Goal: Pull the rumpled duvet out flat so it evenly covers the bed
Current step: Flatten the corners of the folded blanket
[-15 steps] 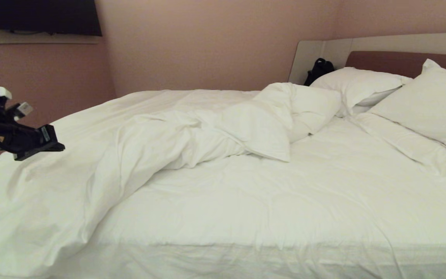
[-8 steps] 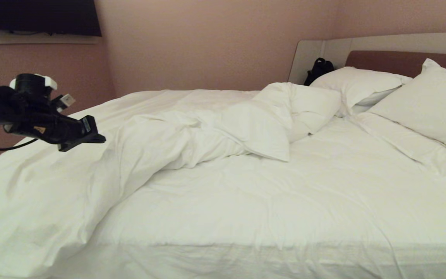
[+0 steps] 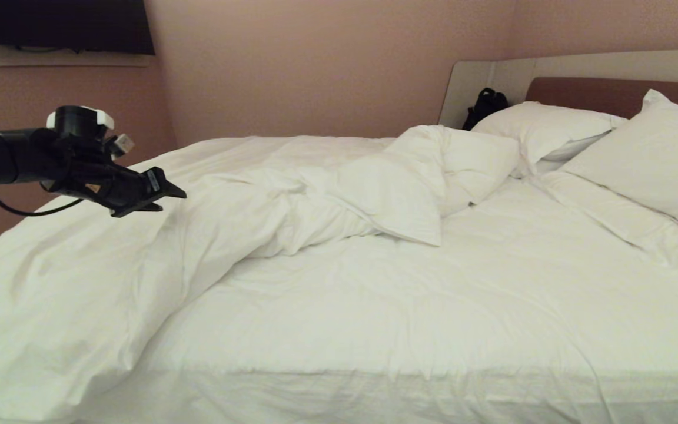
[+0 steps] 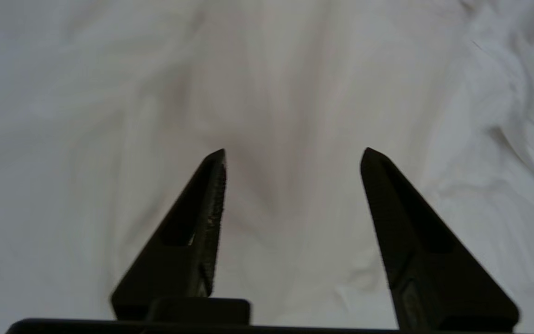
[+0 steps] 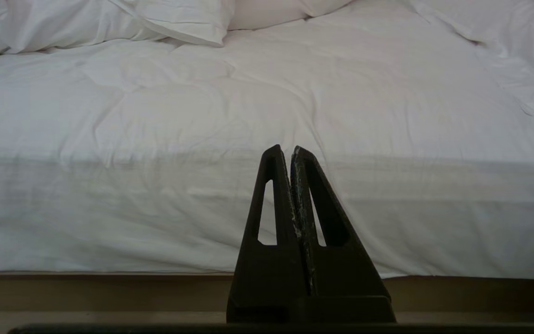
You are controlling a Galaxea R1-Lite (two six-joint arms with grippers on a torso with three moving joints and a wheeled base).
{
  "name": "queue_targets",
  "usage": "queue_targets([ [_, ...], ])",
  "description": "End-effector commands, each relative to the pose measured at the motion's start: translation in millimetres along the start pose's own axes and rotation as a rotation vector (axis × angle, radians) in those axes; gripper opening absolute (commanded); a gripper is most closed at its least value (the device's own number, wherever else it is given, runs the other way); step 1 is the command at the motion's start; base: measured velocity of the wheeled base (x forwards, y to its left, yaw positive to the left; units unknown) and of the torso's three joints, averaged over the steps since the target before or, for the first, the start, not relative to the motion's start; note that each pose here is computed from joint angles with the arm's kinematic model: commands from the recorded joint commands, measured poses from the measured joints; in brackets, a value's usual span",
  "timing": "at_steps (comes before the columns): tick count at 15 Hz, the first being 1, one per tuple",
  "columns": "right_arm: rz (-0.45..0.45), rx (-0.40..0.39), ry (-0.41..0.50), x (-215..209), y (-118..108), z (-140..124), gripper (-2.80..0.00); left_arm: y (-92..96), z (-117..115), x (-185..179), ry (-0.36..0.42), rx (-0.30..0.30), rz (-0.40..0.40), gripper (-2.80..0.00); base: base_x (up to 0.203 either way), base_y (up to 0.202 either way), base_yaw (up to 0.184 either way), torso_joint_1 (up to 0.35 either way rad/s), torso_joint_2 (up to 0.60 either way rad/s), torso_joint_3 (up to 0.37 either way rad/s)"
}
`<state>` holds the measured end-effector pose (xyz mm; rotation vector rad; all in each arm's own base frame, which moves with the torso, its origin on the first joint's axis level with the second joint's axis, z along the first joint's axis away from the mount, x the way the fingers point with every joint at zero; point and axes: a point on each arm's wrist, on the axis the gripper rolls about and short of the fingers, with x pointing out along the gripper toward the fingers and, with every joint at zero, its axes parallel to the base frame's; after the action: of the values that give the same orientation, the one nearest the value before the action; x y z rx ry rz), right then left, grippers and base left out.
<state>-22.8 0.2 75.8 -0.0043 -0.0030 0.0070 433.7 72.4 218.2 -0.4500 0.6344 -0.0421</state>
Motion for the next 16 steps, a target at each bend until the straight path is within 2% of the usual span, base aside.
queue_targets([
  [1,0.0,0.0,0.0,0.0,0.0,0.0,-2.8,3.9,-3.1,10.7,0.013,-0.003,0.013,0.0,0.0,0.0,0.0,0.0,0.0,0.0],
  [4,0.0,0.0,0.0,0.0,0.0,0.0,-2.8,12.1,-3.4,26.3,-0.042,0.024,0.114,0.0,0.0,0.0,0.0,0.0,0.0,0.0],
  [8,-0.001,0.0,0.0,0.0,0.0,0.0,-2.8,16.8,-8.4,37.5,-0.025,0.025,0.119,0.0,0.0,0.0,0.0,0.0,0.0,0.0],
  [13,-0.001,0.0,0.0,0.0,0.0,0.0,-2.8,31.6,-21.2,71.0,-0.01,0.022,0.122,0.0,0.0,0.0,0.0,0.0,0.0,0.0],
  [16,0.001,0.0,0.0,0.0,0.0,0.0,-2.8,32.7,-27.0,82.1,-0.002,0.023,0.117,0.0,0.0,0.0,0.0,0.0,0.0,0.0],
])
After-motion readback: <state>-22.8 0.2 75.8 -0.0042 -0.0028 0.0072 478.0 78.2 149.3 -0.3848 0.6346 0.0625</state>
